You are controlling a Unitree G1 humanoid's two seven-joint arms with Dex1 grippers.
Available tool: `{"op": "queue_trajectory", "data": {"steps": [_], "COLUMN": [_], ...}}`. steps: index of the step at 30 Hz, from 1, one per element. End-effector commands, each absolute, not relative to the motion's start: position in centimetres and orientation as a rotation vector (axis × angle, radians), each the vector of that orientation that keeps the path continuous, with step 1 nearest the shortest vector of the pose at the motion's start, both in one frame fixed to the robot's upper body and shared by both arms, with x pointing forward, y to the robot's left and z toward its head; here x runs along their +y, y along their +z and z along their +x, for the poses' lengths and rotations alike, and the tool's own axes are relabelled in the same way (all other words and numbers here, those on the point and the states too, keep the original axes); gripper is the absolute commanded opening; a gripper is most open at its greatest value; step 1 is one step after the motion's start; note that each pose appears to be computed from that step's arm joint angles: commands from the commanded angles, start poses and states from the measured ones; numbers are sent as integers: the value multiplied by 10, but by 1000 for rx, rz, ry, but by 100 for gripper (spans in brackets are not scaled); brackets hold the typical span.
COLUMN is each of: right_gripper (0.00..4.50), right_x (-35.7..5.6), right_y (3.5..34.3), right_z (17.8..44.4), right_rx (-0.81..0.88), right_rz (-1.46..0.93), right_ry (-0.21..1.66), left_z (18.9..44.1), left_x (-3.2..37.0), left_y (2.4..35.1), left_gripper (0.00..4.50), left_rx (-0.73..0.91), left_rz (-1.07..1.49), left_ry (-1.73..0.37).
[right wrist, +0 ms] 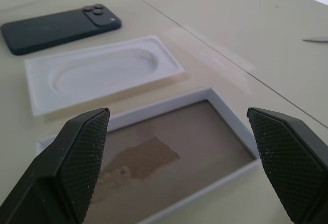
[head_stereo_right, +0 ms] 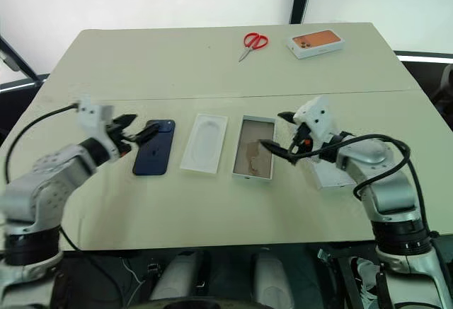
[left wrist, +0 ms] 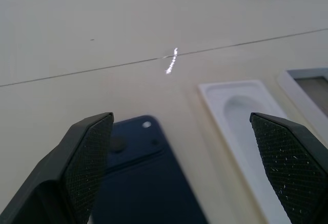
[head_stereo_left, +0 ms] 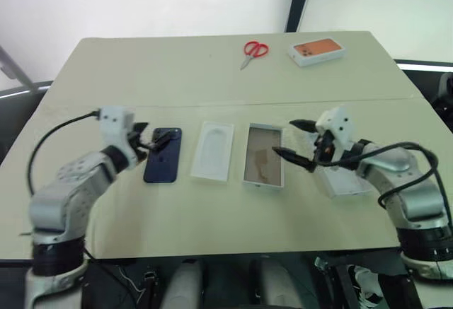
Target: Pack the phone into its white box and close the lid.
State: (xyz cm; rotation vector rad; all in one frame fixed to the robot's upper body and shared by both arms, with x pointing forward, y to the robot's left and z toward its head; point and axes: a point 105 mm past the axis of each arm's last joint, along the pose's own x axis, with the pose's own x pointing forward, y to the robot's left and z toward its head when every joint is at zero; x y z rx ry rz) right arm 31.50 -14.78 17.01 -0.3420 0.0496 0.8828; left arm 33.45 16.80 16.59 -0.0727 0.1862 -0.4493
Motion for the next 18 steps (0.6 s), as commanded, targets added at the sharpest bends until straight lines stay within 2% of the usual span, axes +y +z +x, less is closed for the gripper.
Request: {"op": "queue_trajectory", "data": {"steps": [1, 7, 14, 18], "right_gripper": [450, 450, 450, 450], "right_x": [-134, -127, -127, -126], "right_y": [188, 187, 185, 185], "right_z": [308, 304, 304, 304], "right_rx": [-25, -27, -27, -29], "right_rz": [-373, -376, -374, -373], "right_ry": [907, 929, 931, 936], "left_z": [339, 344, 339, 336], "left_x": [145, 128, 113, 105], "left_y": [162, 144, 136, 135], "left_gripper": [447, 447, 447, 447], "left_rx": [304, 530, 654, 666], "left_rz": [-129, -219, -275, -310], "left_ry": [-452, -434, -478, -525]}}
